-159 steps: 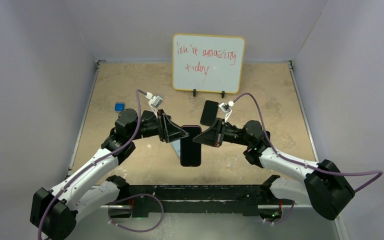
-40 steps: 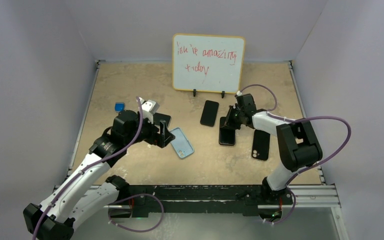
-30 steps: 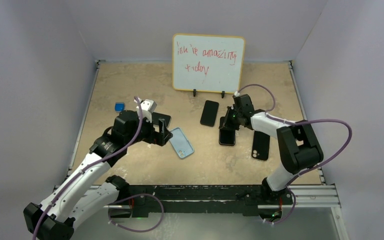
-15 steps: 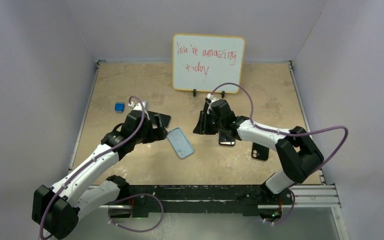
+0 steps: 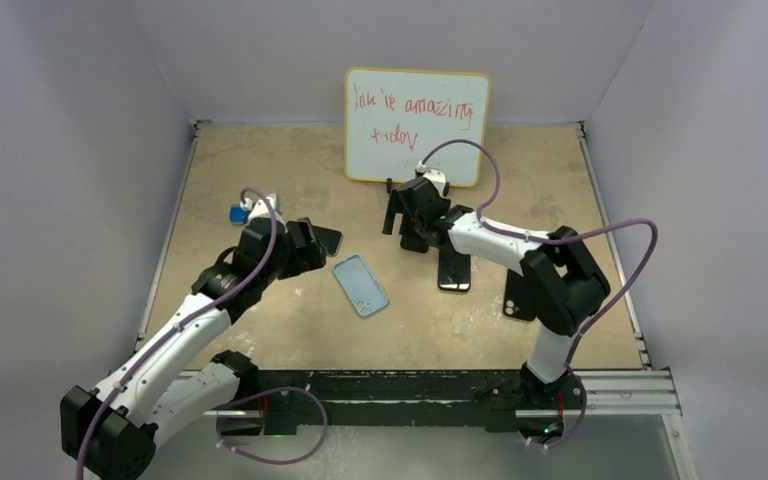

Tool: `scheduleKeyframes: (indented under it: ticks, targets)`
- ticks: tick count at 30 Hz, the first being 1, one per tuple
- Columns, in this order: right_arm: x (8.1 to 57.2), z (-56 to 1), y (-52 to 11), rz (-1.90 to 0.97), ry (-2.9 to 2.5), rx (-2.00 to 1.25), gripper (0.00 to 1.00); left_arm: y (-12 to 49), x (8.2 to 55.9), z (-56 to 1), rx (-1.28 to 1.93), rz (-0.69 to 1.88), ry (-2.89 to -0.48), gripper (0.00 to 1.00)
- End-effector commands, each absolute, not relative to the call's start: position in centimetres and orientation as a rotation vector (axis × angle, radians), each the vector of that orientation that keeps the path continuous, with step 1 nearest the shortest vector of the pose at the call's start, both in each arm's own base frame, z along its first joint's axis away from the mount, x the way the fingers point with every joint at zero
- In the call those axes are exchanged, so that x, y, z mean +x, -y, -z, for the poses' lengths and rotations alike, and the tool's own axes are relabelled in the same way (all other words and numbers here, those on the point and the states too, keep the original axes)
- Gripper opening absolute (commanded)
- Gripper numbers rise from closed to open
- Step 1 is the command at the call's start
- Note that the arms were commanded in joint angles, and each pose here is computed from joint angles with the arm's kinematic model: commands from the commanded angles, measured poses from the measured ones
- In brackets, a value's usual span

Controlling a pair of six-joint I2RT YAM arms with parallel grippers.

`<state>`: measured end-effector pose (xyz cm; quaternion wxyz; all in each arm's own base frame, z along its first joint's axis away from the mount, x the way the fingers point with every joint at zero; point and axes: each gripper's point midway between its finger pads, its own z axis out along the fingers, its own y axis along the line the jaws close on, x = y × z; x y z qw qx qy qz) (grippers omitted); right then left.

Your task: Put the phone into the phone case

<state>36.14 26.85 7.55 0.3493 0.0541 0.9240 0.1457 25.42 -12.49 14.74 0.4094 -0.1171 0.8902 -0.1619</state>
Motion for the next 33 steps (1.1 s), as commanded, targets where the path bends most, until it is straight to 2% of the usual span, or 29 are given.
scheduleKeyframes:
  ticks: [1,11,22,27,33]
  targets:
    - [38.7,-7.1,-24.6,-0.15,-2.345,0.26,0.99,12.2,25.4,-16.1,-0.231,0.396,-2.22,1.0]
    - [40.8,-4.9,-23.7,0.009,-2.331,0.323,0.99,11.9,24.4,-15.8,-0.172,0.391,-2.225,1.0]
    - [39.4,-1.1,-24.3,0.015,-2.446,0.29,0.98,13.2,24.1,-15.1,-0.134,0.462,-2.249,0.97]
    - [38.4,-0.3,-23.9,0.035,-2.484,0.224,0.9,14.0,24.3,-14.7,-0.125,0.511,-2.244,0.96]
    - [35.8,-0.5,-24.4,-0.096,-2.503,0.121,0.65,15.3,24.7,-13.4,-0.104,0.552,-2.301,0.91]
